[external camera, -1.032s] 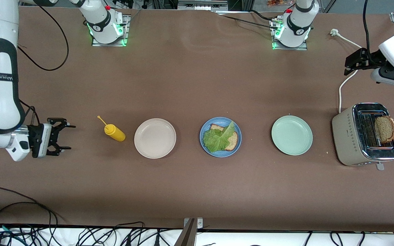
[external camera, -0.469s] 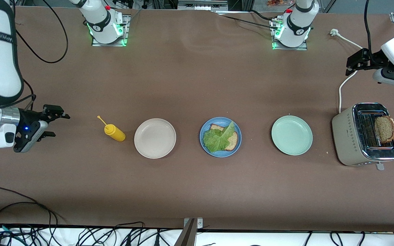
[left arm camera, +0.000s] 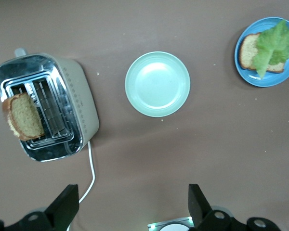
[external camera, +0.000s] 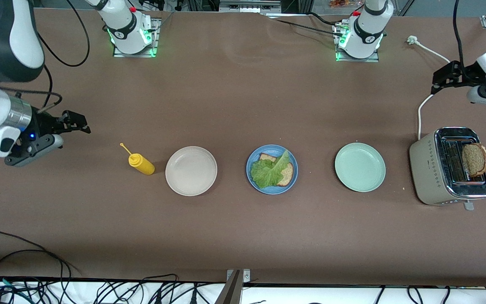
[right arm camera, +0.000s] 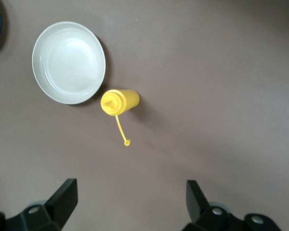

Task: Make sandwich in blue plate with both arms
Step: 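Withdraw the right gripper while the left gripper moves over the toaster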

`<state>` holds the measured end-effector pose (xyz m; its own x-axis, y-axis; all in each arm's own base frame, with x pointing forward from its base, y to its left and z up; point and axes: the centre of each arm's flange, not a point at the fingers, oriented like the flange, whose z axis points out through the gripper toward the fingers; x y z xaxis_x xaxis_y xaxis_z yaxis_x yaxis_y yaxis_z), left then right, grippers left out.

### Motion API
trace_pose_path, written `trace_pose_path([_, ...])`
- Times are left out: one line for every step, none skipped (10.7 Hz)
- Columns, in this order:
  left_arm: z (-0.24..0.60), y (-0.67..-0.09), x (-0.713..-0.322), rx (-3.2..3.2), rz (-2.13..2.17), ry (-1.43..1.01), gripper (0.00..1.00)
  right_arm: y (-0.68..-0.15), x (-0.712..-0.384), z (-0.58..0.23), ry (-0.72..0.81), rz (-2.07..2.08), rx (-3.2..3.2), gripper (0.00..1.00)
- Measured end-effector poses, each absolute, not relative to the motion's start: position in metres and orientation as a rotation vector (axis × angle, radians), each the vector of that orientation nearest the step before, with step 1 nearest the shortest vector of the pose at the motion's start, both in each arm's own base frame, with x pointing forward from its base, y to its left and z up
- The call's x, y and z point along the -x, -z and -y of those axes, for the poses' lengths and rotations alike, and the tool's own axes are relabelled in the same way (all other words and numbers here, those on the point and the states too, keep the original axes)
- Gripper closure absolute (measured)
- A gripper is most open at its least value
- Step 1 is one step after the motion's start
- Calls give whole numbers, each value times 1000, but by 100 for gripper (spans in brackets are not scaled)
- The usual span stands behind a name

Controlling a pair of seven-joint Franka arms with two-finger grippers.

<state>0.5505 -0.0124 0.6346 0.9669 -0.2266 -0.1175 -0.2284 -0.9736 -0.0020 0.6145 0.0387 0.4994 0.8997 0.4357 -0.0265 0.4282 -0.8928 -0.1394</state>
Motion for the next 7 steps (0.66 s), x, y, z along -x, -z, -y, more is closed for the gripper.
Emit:
trace_pose_path([-3, -632, -552, 3107, -316, -189, 0, -516, -606, -47, -55, 630, 2978, 0])
trace_pose_path([-21, -628, -555, 3113, -273, -188, 0, -530, -597, -54, -9, 591, 3024, 0])
trace_pose_path([-35, -623, -562, 3115, -280, -162, 0, -541, -587, -58, 46, 573, 3050, 0])
trace_pose_path([-52, -616, -571, 3115, -310, -129, 0, -552, -576, -60, 95, 558, 3060, 0])
trace_pose_path([-74, -606, -580, 3114, -333, -104, 0, -565, -567, -59, 150, 552, 3063, 0])
trace_pose_path([-99, -594, -590, 3113, -335, -72, 0, -578, -561, -58, 206, 536, 3066, 0])
trace_pose_path([-123, -580, -598, 3115, -303, -52, 0, -585, -559, -56, 232, 508, 3070, 0])
